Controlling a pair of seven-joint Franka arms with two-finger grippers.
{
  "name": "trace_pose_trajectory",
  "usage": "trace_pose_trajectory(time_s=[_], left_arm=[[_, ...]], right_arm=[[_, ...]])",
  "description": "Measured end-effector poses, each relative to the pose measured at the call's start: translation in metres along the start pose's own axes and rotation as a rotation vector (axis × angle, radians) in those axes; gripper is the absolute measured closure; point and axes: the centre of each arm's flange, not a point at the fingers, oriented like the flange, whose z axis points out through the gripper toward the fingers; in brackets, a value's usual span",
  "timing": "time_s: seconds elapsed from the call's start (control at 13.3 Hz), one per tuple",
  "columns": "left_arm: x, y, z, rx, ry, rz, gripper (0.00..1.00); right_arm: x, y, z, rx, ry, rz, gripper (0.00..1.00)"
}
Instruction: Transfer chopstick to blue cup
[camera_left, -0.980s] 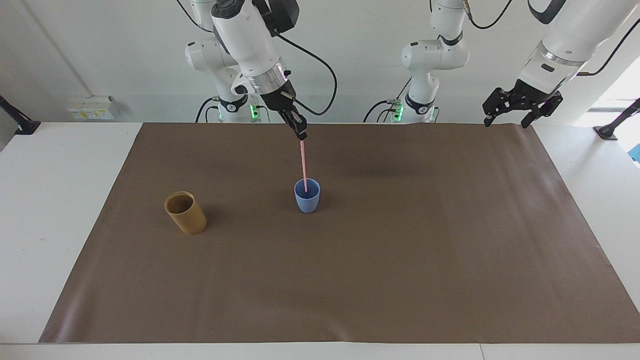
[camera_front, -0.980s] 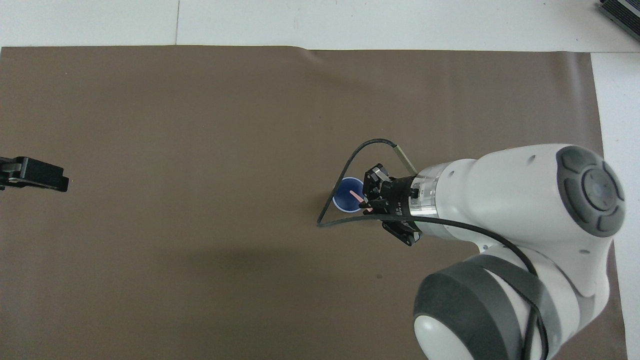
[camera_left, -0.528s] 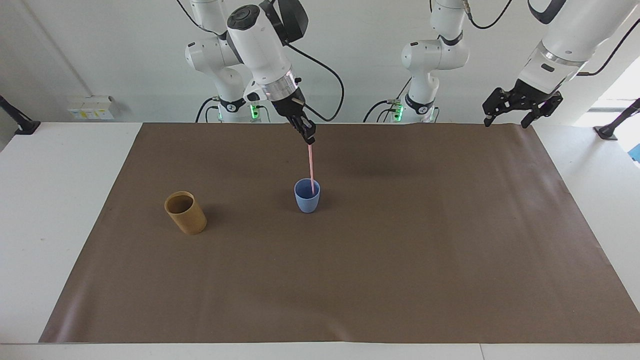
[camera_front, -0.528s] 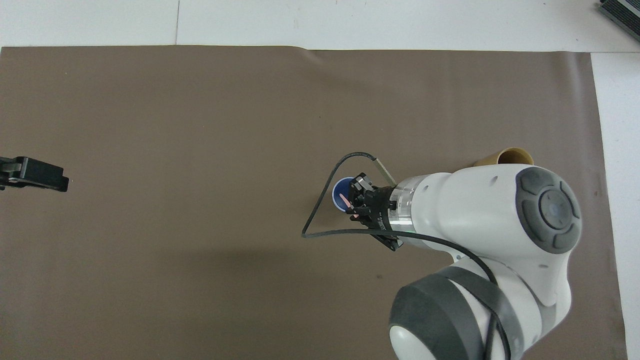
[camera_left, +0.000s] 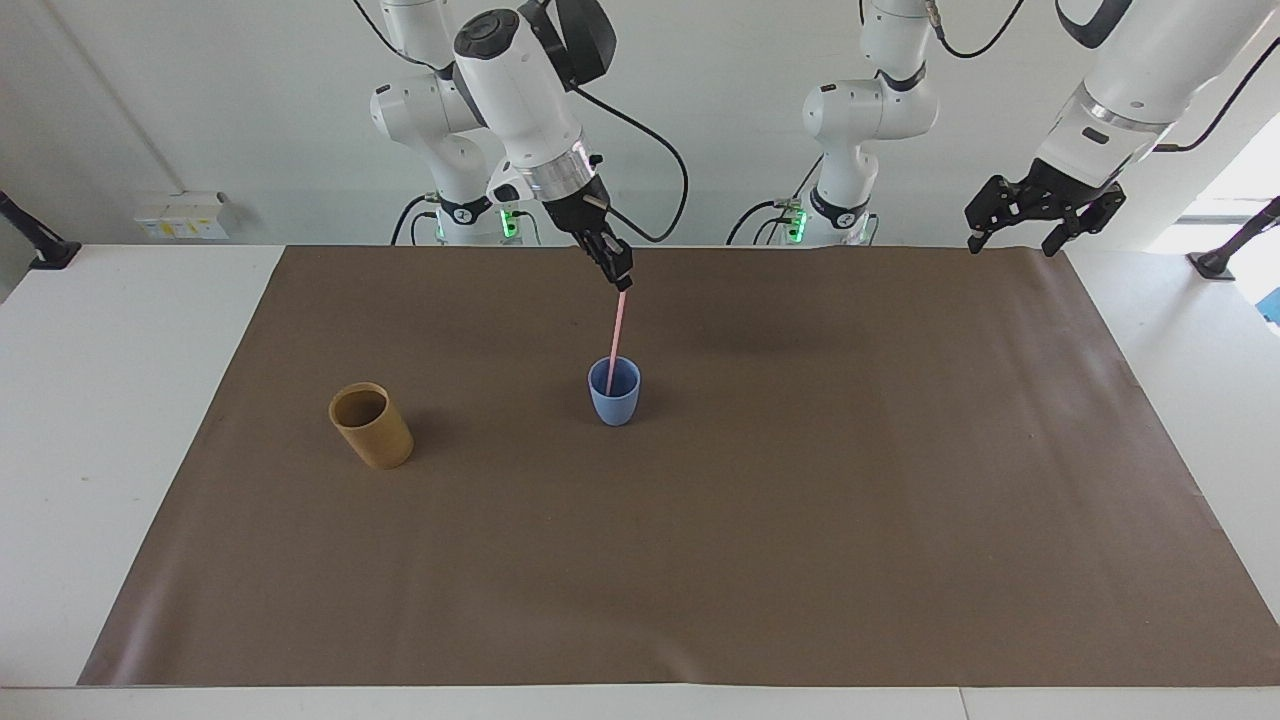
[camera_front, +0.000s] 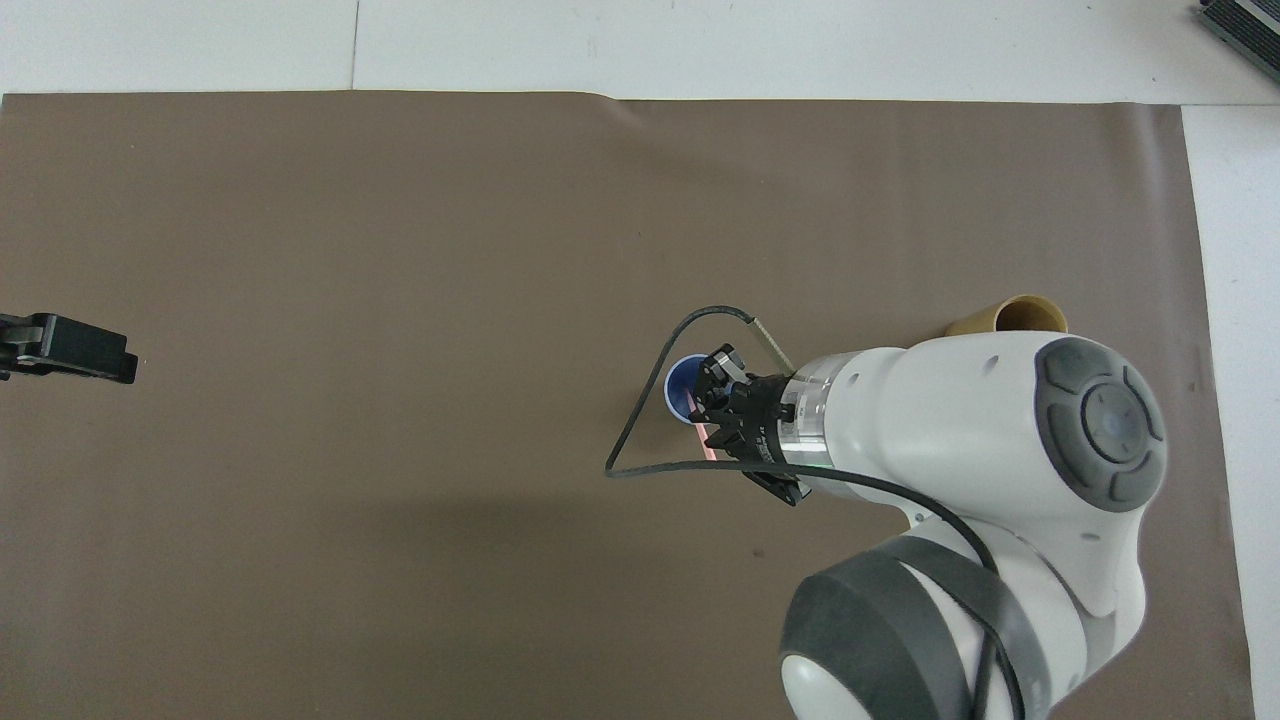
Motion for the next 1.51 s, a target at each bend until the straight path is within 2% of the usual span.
trace_pose_trajectory(time_s=[0.38, 0.45, 0.68, 0.83, 1.21, 1.36, 1.51], left_arm=[[0.000, 0.000, 0.000, 0.000, 0.000, 0.000, 0.00], [0.000, 0.000, 0.000, 0.000, 0.000, 0.000, 0.00], [0.000, 0.000, 0.000, 0.000, 0.000, 0.000, 0.00], [0.000, 0.000, 0.000, 0.000, 0.000, 0.000, 0.00], [0.000, 0.000, 0.000, 0.000, 0.000, 0.000, 0.00], [0.000, 0.000, 0.000, 0.000, 0.000, 0.000, 0.00], [0.000, 0.000, 0.000, 0.000, 0.000, 0.000, 0.00]], right_arm=[[0.000, 0.000, -0.003, 0.004, 0.005, -0.003, 0.63], [0.003, 0.000, -0.005, 0.004, 0.022, -0.017, 0.57], [0.022, 0.008, -0.014, -0.057, 0.155, -0.157, 0.23], [0.045, 0.019, -0.027, -0.120, 0.191, -0.286, 0.01], [0.110, 0.063, -0.078, -0.282, 0.163, -0.666, 0.00], [0.119, 0.066, -0.094, -0.292, 0.153, -0.806, 0.00], [0.130, 0.066, -0.106, -0.292, 0.168, -0.833, 0.00]])
